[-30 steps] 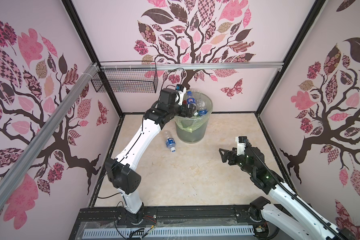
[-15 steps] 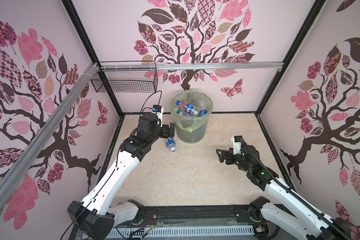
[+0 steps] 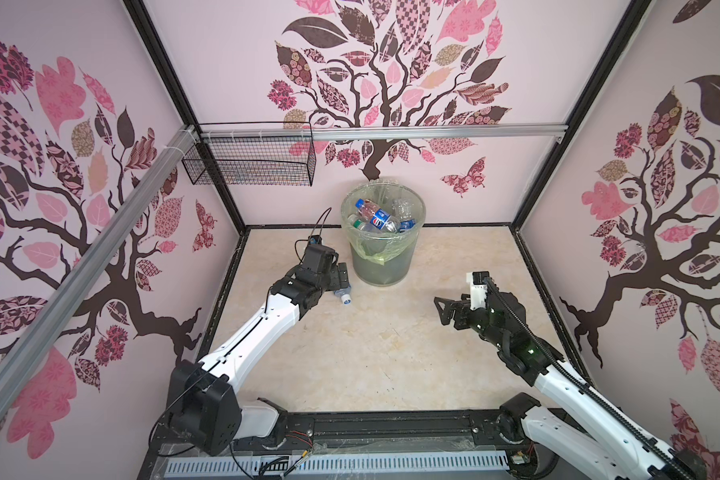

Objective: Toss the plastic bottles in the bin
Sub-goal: 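Lower the left gripper onto the last blue-label water bottle beside the wastebasket and close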

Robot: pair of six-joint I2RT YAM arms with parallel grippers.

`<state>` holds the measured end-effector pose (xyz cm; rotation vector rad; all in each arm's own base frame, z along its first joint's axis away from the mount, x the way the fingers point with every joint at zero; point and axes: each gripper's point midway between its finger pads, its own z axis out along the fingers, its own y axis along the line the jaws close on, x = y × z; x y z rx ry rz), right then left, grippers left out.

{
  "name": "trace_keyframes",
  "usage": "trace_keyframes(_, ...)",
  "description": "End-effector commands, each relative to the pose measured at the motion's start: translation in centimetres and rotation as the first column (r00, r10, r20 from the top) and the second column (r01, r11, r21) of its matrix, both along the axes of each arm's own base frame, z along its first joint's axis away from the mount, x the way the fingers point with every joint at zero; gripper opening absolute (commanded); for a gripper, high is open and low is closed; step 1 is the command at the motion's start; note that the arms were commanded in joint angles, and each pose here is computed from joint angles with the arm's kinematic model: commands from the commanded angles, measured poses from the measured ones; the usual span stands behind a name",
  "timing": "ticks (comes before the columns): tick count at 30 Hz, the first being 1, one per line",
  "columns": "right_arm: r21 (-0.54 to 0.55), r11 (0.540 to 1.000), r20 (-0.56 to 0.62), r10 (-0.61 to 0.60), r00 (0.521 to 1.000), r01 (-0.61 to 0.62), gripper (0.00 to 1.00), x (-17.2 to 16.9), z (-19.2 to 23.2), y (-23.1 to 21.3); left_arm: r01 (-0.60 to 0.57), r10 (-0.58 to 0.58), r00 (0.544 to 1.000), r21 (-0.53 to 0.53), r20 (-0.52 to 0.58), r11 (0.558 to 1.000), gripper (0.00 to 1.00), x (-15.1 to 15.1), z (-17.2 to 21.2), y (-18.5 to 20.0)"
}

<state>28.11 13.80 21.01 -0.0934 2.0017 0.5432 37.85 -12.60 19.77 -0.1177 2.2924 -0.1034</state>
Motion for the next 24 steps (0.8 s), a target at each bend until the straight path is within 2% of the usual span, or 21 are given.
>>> trace_keyframes(1, -0.011, 1.000, 0.026, -0.006, 1.000, 0.007, 1.00, 0.1, 0.8, -0.3, -0.094, 0.094, 0.995, 0.003, -0.034, 0.996, 0.98, 1.1, -3.2, 0.6)
trace_keyframes(10, -0.020, 1.000, 0.027, -0.007, 1.000, 0.007, 1.00, 0.1, 0.7, -0.3, -0.147, 0.139, 0.983, -0.059, -0.123, 0.987, 0.97, 4.8, -7.8, -1.9)
trace_keyframes(24, -0.021, 1.000, 0.029, 0.005, 1.000, -0.005, 0.99, 0.1, 1.0, -0.1, -0.136, 0.129, 0.976, -0.030, -0.177, 0.990, 0.90, 7.8, -12.4, -2.7)
